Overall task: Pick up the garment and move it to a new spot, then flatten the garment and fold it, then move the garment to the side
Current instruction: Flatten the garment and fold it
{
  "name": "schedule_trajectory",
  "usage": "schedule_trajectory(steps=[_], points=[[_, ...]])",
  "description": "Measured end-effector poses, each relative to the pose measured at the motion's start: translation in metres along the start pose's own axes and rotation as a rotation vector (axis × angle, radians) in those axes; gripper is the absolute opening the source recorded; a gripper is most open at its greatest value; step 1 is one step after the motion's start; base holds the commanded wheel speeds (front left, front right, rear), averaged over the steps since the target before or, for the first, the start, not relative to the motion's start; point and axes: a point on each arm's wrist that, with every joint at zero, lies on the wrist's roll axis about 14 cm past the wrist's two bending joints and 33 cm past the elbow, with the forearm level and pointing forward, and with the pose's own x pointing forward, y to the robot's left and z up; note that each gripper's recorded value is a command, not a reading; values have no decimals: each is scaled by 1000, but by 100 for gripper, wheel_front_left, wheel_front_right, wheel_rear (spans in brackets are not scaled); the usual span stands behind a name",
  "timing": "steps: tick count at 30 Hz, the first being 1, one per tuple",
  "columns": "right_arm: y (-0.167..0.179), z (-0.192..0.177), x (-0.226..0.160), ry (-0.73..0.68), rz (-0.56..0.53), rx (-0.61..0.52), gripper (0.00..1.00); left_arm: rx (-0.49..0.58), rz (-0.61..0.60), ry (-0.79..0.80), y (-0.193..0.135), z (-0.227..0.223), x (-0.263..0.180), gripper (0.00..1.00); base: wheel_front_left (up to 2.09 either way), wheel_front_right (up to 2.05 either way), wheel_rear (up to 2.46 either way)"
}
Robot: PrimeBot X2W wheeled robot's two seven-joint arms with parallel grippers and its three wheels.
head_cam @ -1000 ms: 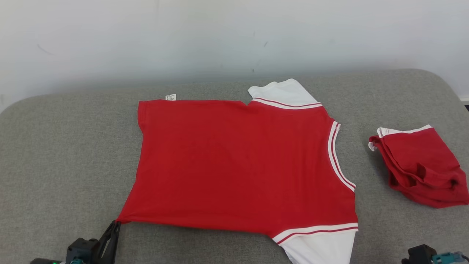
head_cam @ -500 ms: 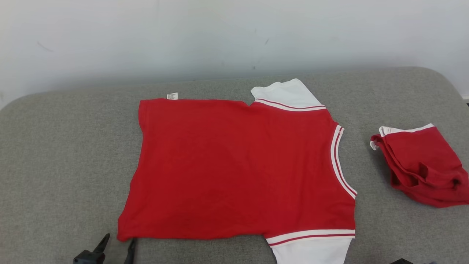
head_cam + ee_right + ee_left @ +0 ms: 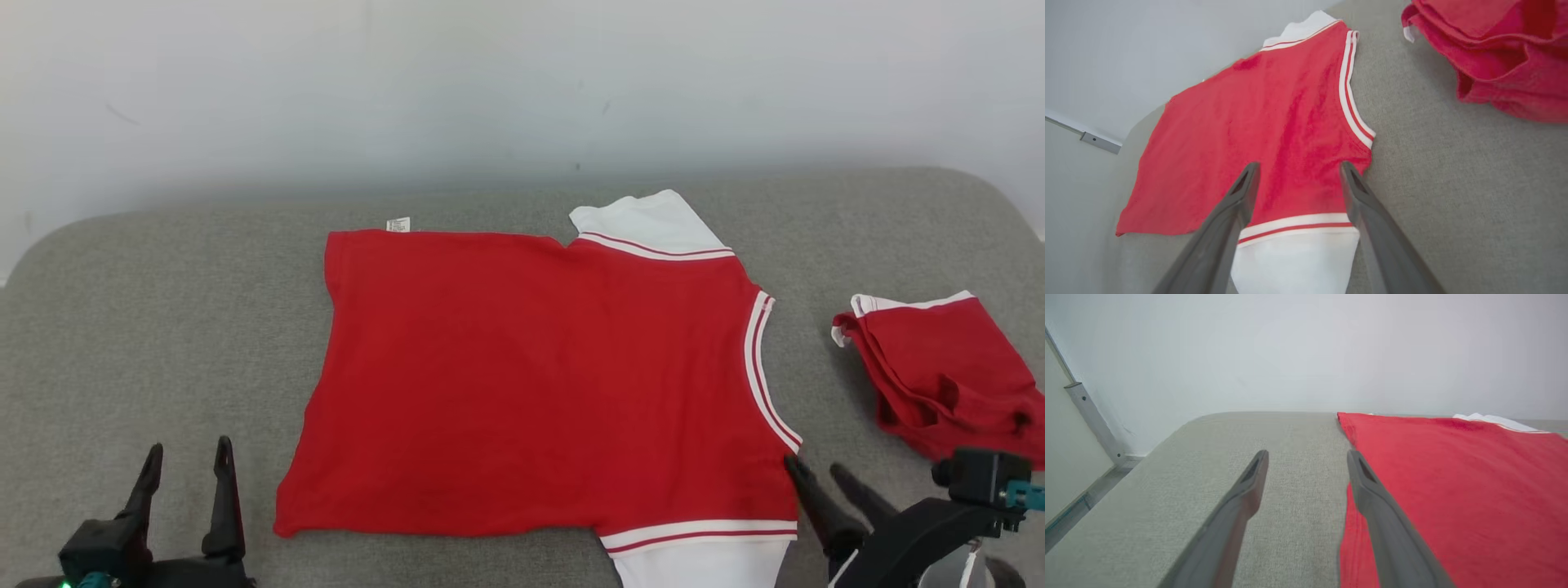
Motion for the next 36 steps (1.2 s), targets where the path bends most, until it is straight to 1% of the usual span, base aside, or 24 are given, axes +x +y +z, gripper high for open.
schedule_trajectory(steps=[2,5,6,11,14,22,28,36], points=[[10,17,0,-90,22,-19,100,-42,24,-49,1,15,-2,100,0,0,0],[23,39,-3,-212,58,-61,100,-78,38,-89,0,27,-10,100,0,0,0],[32,52,-7,-289,76,-83,100,-112,45,-114,-1,34,-16,100,0,0,0],[54,80,-15,-452,119,-156,100,-145,48,-160,-5,48,-28,100,0,0,0],[64,92,-19,-526,143,-165,100,-149,32,-178,-10,53,-34,100,0,0,0],[74,95,-22,-582,176,-182,100,-136,14,-230,-14,68,-48,100,0,0,0],[67,95,-22,-600,158,-175,100,-125,7,-161,-15,51,-56,100,0,0,0],[60,85,-19,-585,144,-166,100,-127,-23,-156,-21,55,-55,100,0,0,0]])
